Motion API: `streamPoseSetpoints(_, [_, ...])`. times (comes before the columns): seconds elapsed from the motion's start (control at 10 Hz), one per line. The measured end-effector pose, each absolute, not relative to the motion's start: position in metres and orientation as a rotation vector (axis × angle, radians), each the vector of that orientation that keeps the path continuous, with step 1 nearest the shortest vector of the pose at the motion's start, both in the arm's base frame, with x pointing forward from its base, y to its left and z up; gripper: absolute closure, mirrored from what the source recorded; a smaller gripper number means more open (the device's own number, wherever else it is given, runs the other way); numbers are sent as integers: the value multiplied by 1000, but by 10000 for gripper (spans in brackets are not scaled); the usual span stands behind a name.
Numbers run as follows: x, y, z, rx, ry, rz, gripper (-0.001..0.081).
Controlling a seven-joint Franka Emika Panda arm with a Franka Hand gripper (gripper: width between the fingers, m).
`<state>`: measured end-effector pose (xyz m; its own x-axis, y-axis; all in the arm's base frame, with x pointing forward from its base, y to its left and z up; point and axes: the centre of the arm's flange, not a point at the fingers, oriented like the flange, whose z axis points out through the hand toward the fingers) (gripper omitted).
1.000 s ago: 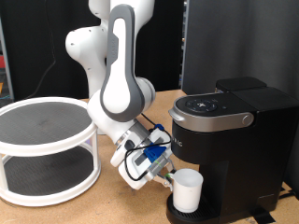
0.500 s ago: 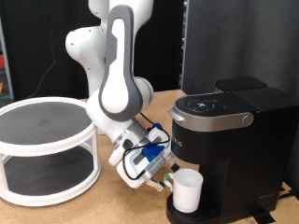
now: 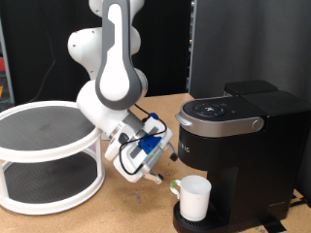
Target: Make a cup of coffee with the keurig machine
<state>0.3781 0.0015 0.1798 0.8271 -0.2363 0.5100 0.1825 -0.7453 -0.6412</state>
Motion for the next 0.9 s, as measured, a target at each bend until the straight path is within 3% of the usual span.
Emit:
streamPoseSetpoints(0.6, [355, -23, 226, -2241, 37, -757, 4])
streamPoseSetpoints(0.9, [356, -25, 227, -2227, 10, -728, 4])
